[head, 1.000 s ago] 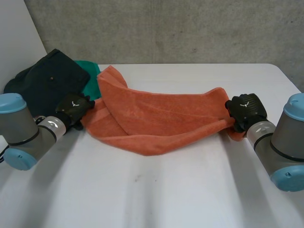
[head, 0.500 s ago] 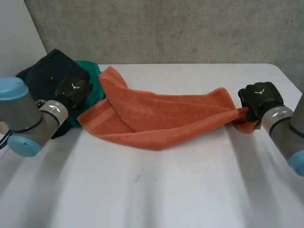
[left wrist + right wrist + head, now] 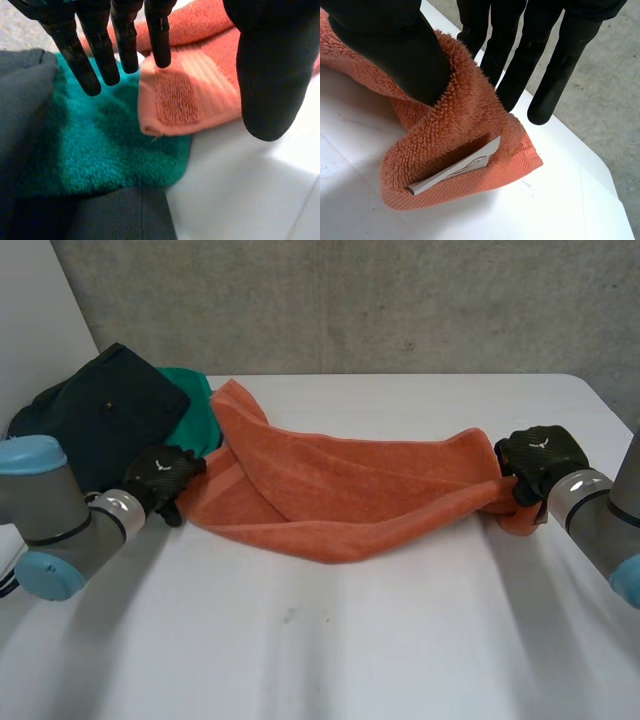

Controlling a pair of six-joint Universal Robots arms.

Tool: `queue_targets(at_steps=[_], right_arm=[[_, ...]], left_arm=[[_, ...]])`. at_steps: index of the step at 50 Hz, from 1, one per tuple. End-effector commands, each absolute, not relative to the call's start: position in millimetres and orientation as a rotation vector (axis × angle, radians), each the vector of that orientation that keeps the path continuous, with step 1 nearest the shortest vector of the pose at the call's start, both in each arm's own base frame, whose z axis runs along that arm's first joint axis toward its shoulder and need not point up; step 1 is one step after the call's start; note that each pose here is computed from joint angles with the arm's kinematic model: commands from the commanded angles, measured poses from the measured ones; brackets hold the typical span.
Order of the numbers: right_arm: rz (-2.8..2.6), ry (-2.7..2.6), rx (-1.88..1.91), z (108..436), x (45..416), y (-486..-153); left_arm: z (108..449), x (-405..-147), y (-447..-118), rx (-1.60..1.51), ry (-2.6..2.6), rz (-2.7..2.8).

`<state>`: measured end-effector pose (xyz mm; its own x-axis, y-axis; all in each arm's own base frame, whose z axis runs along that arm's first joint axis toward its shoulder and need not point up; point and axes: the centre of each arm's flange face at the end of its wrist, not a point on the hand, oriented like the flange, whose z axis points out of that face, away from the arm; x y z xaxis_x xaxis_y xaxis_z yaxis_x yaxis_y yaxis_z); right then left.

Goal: Fold the laundry.

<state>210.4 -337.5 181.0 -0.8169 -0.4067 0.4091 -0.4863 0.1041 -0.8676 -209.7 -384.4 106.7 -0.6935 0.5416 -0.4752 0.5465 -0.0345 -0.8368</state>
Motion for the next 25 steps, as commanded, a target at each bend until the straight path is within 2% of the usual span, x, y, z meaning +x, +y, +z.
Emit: queue_targets(at_steps=[1, 14, 25], right_arm=[[1.816, -2.303, 0.932, 173.4, 210.5, -337.7], [1.793, -2.317, 0.949, 167.1, 211.8, -335.2], [1.765, -2.334, 0.964, 159.3, 212.1, -333.8]], left_arm=[[100.4, -211.0, -397.2, 1.236, 2.202, -1.868], [92.1, -215.6, -414.3, 1.237, 2.165, -1.9], [104.6, -225.1, -424.5, 1.24, 2.094, -1.969]])
